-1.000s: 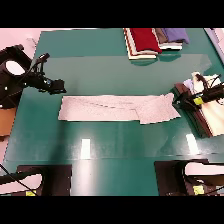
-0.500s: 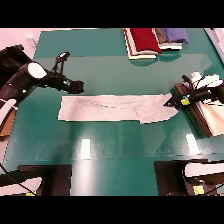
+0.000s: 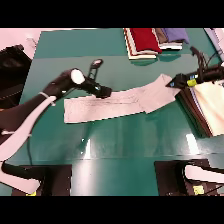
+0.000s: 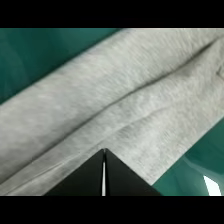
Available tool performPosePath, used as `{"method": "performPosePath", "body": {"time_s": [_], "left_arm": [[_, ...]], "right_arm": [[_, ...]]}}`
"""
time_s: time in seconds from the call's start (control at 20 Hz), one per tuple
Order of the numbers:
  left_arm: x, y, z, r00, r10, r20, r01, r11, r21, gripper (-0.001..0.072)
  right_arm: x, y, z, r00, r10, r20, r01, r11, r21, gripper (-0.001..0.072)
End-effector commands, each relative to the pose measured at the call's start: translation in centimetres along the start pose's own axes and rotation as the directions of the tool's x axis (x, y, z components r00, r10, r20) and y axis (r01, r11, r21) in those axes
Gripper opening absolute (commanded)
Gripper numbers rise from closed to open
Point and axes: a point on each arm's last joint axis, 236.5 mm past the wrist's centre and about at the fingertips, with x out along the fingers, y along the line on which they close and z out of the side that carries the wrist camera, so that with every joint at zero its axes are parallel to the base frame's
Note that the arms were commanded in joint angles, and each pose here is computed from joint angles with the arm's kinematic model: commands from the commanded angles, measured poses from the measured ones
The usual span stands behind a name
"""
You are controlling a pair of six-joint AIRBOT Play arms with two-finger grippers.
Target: Fold the shirts.
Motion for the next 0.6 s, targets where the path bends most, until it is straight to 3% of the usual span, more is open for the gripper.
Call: {"method": "performPosePath", "body": {"time_s": [0.0, 0.25, 0.55], "left_arm": [[4.3, -2.2, -1.1, 0.997, -0.023, -0.07, 0.026, 0.999, 0.041, 0.0021], [5.6, -1.6, -1.9, 0.995, -0.013, -0.096, 0.017, 0.999, 0.037, 0.0021], [5.5, -1.4, -1.7, 0.996, -0.007, -0.092, 0.011, 0.999, 0.039, 0.002]], "right_arm": [[-1.8, 7.0, 2.9, 0.998, 0.033, 0.047, -0.028, 0.994, -0.103, 0.001], [-2.0, 14.4, 3.8, 0.994, 0.091, 0.056, -0.076, 0.971, -0.228, 0.0011], [-0.6, 18.6, 3.2, 0.99, 0.139, 0.036, -0.124, 0.954, -0.274, 0.0011]]}}
